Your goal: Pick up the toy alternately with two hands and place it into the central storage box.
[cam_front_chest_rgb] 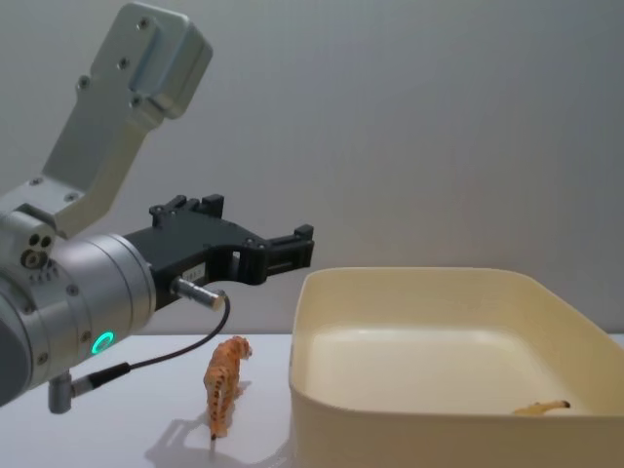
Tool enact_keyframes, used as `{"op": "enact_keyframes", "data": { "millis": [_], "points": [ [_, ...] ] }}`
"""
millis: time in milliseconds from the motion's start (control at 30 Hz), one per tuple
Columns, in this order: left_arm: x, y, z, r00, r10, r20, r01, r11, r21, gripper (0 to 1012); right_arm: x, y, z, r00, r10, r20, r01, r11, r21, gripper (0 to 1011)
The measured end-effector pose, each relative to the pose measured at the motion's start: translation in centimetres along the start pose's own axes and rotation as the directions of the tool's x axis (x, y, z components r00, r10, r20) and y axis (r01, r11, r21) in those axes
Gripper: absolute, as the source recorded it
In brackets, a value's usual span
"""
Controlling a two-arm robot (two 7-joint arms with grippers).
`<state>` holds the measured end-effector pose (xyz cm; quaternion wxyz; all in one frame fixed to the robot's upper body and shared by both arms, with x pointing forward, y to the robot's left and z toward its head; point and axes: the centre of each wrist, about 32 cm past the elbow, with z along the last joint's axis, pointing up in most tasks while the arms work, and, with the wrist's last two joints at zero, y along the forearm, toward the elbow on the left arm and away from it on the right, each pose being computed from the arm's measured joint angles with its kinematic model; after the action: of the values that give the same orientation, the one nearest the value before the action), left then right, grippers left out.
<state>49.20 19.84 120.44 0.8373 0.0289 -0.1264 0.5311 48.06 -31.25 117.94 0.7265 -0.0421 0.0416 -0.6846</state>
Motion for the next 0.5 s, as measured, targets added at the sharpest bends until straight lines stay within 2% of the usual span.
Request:
{"op": "enact_keyframes", "data": {
  "millis": [267, 500],
  "points": [
    [0.00, 0.00, 0.00, 1.0000, 0.000, 0.000, 0.000, 1.0000, 0.000, 1001, -2.5, 0.4, 2.9, 0.992, 0.118, -0.049, -0.115, 0.992, 0.061, 313],
    [0.00, 0.00, 0.00, 1.0000, 0.000, 0.000, 0.000, 1.0000, 0.000, 1001, -5.0, 1.1, 4.4, 0.975, 0.212, -0.061, -0.207, 0.976, 0.071, 313]
  ]
}}
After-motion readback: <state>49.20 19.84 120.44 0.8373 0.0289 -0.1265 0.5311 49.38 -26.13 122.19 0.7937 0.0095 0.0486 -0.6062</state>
